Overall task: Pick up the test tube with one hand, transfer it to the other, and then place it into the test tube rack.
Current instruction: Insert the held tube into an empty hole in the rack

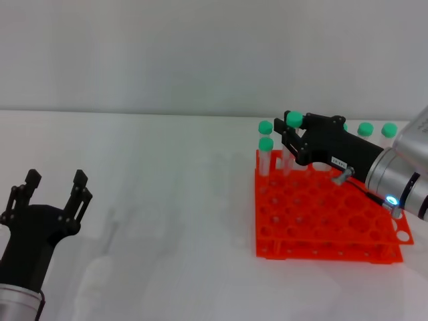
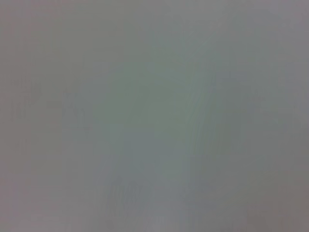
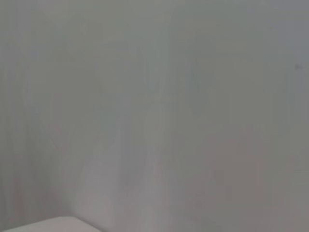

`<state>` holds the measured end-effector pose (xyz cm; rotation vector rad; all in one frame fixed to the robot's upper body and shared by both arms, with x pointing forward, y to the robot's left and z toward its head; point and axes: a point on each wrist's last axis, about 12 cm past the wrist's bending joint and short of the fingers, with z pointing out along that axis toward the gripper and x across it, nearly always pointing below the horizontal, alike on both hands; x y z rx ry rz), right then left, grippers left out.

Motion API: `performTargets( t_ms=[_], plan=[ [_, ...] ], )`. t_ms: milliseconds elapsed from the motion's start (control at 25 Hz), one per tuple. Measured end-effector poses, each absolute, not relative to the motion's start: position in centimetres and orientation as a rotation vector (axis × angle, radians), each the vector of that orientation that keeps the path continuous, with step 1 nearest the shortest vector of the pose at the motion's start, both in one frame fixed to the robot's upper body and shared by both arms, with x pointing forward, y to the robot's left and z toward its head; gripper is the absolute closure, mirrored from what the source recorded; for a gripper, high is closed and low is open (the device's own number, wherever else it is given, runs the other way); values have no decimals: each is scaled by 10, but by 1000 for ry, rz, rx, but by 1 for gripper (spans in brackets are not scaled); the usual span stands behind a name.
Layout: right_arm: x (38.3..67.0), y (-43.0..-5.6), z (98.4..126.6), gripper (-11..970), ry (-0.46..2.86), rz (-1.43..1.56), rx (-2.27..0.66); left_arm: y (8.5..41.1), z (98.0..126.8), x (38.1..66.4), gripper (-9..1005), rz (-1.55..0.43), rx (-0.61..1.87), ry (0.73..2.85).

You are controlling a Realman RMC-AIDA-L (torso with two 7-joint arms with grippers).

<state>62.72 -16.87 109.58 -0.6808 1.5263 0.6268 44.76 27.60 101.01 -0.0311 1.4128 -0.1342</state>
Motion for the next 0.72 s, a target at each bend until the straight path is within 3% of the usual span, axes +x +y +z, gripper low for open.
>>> performTargets(
  t_ms=[720],
  plan=[
    [623,-166,1083,650,1565,541,-711,277,1009,446,206,-139,-36,1421]
  ],
)
